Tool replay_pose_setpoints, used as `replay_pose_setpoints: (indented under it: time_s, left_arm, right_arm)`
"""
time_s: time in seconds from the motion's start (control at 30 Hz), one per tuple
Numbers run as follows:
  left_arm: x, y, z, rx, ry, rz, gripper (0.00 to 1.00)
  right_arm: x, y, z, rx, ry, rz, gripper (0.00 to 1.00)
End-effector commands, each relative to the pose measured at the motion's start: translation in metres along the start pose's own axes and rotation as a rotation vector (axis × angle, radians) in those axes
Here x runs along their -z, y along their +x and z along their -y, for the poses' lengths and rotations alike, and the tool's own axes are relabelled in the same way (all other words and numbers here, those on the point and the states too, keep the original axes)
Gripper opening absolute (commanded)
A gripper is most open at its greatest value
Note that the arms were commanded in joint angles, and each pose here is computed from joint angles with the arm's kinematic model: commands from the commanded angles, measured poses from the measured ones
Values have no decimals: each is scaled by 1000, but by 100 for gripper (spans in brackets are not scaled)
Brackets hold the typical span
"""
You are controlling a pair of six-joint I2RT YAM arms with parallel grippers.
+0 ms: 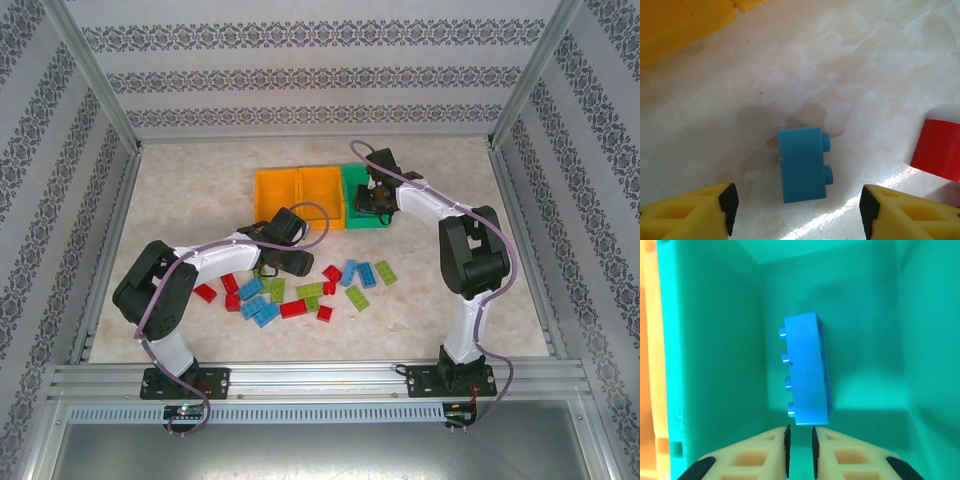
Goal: Sort the legos into containers by color
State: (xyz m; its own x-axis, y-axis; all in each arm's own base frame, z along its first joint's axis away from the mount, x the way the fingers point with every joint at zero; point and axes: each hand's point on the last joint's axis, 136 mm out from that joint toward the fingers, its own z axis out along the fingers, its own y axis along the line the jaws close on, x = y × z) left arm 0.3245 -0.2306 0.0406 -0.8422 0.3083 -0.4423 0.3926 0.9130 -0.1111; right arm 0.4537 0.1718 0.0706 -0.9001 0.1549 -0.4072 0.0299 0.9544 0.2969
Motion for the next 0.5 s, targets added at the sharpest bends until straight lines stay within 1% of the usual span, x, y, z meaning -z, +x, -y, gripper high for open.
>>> replay_pose_setpoints:
  time_s: [0.0,0.2,0.3,0.33,0.47]
  left_arm:
    - [-4,-8,9,-4,8,12,65]
    - [-7,-11,11,-5,11,12,56]
    - [-8,-16,13,-6,11,19,46]
    - [-7,-17,14,-8,12,23,41]
    - [-2,-26,22,-27,32,40,25]
  right_arm:
    - [8,2,-7,-16,1,-5,21]
    - [38,-5,-14,-27,-41,84,23]
    - [52,-3,-10,-26,-34,121,25]
    - [56,0,-6,-25,-26,129,26]
    - [65,17,19,-50,18,139,28]
